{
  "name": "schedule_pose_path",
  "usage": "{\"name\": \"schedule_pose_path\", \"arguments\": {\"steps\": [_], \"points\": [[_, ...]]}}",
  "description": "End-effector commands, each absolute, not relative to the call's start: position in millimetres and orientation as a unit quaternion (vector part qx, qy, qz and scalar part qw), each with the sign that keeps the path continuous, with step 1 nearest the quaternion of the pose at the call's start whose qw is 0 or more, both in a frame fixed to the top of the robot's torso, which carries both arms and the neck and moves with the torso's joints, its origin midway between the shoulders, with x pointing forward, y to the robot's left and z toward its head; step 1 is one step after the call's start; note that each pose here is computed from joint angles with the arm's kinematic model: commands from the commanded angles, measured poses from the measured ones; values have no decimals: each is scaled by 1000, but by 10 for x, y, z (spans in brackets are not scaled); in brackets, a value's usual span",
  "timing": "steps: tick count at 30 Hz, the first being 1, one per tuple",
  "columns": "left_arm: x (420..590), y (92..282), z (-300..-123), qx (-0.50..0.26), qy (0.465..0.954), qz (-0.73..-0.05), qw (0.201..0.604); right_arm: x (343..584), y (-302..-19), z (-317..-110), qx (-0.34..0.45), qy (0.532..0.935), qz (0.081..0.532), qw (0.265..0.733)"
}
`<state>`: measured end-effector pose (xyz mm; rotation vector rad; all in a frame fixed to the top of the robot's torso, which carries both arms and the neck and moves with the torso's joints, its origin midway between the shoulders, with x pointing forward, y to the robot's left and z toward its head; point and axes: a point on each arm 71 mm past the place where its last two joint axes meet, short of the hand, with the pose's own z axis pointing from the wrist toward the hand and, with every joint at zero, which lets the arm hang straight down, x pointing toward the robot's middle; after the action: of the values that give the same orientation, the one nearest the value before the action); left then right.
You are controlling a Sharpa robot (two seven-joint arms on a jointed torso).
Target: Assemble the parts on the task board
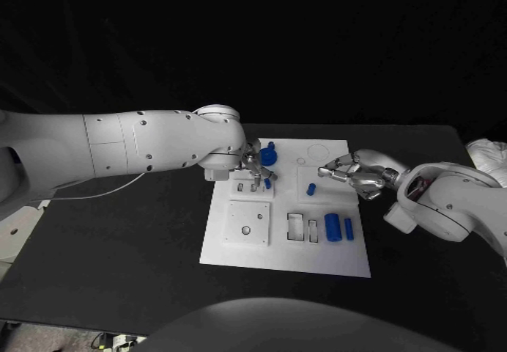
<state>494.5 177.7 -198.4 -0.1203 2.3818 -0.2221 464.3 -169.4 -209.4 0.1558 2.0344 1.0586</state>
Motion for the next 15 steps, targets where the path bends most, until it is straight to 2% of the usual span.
{"name": "schedule_pose_path", "arguments": {"steps": [1,15], "points": [[4945,1758,-1986,-55,925,-91,364,4632,-1685,-2110,58,812,421,400],[4962,1716,-1994,-58,925,-92,365,4642,-1684,-2122,59,813,418,400]]}}
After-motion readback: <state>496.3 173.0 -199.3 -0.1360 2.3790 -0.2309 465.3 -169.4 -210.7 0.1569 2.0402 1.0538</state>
